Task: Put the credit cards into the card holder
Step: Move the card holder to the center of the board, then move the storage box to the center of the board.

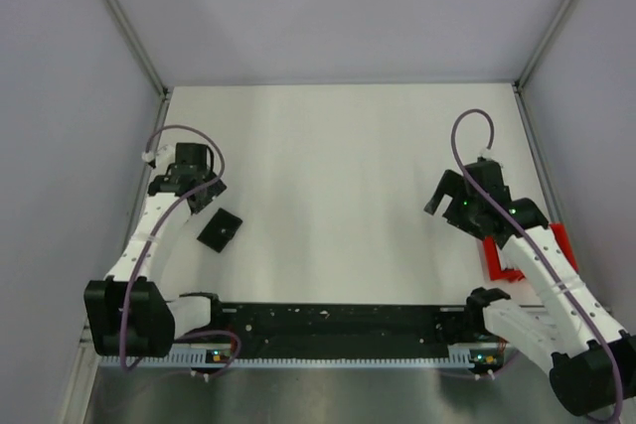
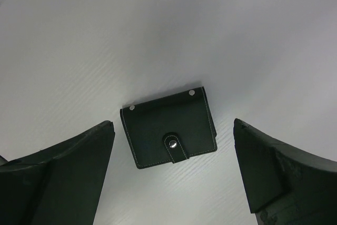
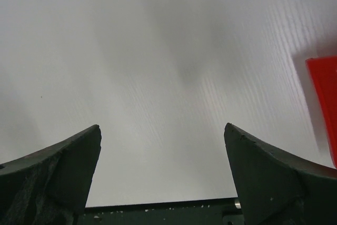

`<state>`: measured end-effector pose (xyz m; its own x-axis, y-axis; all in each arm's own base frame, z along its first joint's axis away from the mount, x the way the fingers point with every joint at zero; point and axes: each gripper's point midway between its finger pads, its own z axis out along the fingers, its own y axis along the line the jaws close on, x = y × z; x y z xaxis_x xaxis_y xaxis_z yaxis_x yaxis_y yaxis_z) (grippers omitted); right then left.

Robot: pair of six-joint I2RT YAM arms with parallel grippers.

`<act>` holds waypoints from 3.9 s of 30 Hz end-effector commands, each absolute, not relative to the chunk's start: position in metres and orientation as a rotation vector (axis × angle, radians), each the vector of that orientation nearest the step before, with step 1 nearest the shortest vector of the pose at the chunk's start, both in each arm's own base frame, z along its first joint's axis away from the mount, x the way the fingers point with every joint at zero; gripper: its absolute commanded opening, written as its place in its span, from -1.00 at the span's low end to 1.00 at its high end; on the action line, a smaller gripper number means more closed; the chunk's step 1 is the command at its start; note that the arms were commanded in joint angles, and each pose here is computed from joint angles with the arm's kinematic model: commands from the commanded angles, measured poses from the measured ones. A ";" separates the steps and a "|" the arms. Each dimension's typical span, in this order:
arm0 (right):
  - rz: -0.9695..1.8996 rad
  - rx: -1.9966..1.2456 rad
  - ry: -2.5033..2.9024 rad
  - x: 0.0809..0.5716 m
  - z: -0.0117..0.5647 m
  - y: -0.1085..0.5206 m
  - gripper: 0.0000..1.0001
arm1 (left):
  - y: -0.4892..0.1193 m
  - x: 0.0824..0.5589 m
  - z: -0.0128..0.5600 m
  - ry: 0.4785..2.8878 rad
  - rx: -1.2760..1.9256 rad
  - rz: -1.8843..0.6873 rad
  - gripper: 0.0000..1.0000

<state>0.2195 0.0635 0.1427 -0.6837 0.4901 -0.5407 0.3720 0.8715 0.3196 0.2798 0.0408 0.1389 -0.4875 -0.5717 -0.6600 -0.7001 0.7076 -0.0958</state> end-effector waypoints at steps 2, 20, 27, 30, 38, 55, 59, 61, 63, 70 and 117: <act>0.388 0.444 2.412 0.235 0.162 0.089 0.97 | 0.027 0.272 0.095 2.343 -1.037 0.146 0.90; 0.473 0.314 2.448 0.230 0.152 0.103 0.97 | 0.001 0.272 0.032 2.680 -0.849 0.018 0.83; 0.417 0.367 2.441 0.231 0.149 0.095 0.97 | -0.048 0.264 0.030 2.720 -0.744 -0.252 0.74; 0.300 0.471 2.431 0.230 0.140 0.077 0.97 | -0.073 0.259 0.023 2.747 -0.673 -0.325 0.72; 0.105 0.731 2.305 0.225 0.158 0.016 0.97 | -0.133 0.248 0.012 2.829 -0.497 -0.380 0.67; -0.203 1.175 2.192 0.188 0.139 -0.079 0.97 | -0.202 0.252 0.073 2.716 -0.272 -0.576 0.72; -0.189 1.270 2.164 0.197 0.133 -0.090 0.97 | -0.197 0.256 0.089 2.678 -0.208 -0.554 0.75; -0.189 1.328 2.158 0.200 0.118 -0.100 0.97 | -0.197 0.257 0.096 2.660 -0.168 -0.553 0.75; -0.222 1.372 2.177 0.202 0.105 -0.109 0.97 | -0.196 0.257 0.101 2.656 -0.138 -0.549 0.75; -0.141 1.369 2.208 0.228 0.080 -0.108 0.97 | -0.190 0.256 0.100 2.661 -0.084 -0.507 0.75; 0.255 0.428 2.361 0.382 0.162 0.093 0.91 | -0.145 0.264 0.072 2.639 -0.137 -0.211 0.94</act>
